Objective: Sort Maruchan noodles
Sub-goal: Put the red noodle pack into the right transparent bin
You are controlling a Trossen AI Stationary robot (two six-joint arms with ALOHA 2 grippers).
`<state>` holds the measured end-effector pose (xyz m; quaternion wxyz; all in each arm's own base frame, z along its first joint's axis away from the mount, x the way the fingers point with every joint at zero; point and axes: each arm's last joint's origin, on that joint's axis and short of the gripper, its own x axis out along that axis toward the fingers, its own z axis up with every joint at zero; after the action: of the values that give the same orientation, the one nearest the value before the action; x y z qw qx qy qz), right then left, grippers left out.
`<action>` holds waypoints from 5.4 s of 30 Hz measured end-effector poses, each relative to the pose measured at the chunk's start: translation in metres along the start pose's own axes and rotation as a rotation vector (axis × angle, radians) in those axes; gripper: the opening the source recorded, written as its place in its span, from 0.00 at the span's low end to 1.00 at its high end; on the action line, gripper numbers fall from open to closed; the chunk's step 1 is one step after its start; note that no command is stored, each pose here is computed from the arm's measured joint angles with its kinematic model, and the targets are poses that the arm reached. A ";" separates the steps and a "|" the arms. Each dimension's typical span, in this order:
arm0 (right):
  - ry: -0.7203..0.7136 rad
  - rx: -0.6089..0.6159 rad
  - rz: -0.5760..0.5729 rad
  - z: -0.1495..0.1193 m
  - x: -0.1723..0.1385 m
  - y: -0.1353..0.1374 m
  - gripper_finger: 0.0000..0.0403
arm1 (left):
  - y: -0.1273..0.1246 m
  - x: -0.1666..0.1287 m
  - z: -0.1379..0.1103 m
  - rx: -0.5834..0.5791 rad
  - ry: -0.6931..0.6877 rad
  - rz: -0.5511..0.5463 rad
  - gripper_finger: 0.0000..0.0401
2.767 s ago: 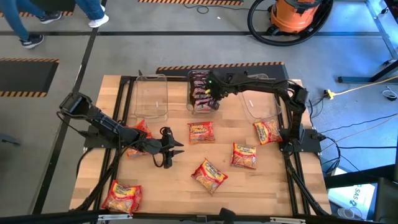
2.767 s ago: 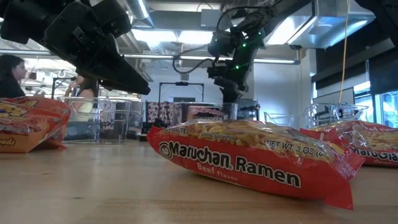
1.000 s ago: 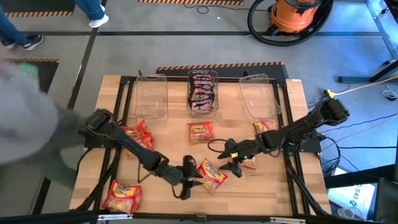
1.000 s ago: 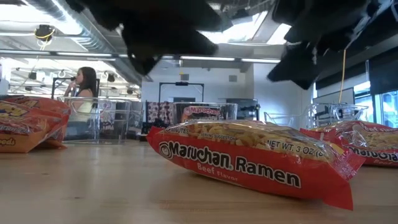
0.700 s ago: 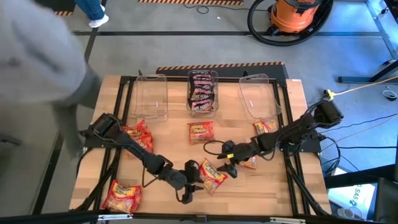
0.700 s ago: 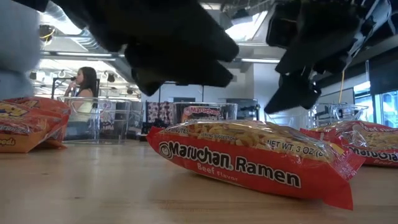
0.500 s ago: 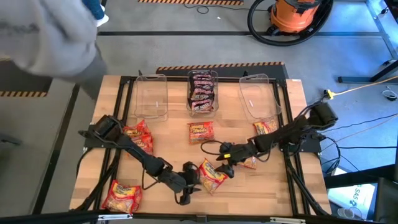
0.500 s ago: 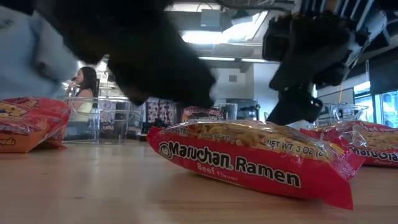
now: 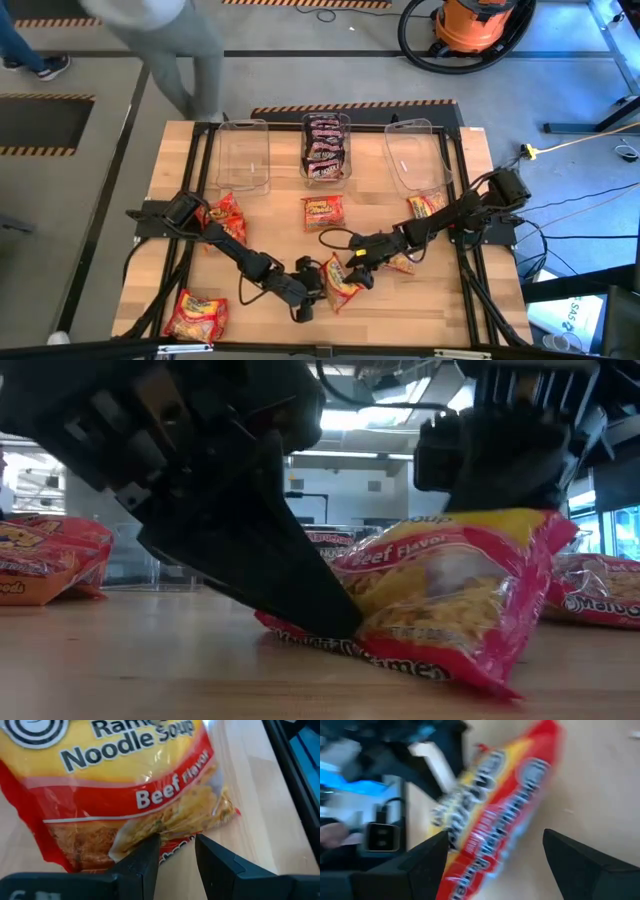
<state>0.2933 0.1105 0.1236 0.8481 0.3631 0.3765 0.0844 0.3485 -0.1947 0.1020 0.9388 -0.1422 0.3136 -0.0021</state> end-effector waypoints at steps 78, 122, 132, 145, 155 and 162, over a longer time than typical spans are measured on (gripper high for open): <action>-0.068 -0.344 -0.092 0.036 -0.068 0.045 0.30 | -0.019 -0.074 0.034 0.083 0.058 0.011 0.30; 0.088 -0.194 -1.205 0.043 -0.189 -0.010 0.31 | -0.016 -0.072 0.037 0.132 0.015 0.052 0.30; 0.066 -0.323 -1.157 0.068 -0.177 -0.023 0.32 | -0.016 -0.072 0.037 0.132 0.015 0.053 0.30; 0.020 -0.522 -0.373 0.053 -0.128 0.047 0.32 | -0.012 -0.070 0.047 0.098 -0.116 0.156 0.30; 0.067 -0.653 -0.244 0.019 -0.079 0.075 0.32 | -0.003 -0.072 0.076 0.011 -0.243 0.110 0.46; 0.077 -0.696 -0.173 0.002 -0.050 0.083 0.32 | 0.010 -0.066 0.096 0.036 -0.307 0.013 0.65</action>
<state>0.2698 0.1486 0.2097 0.9102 0.0159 0.3861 0.1492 0.3510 -0.1538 0.2119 0.9781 -0.1219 0.1674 0.0201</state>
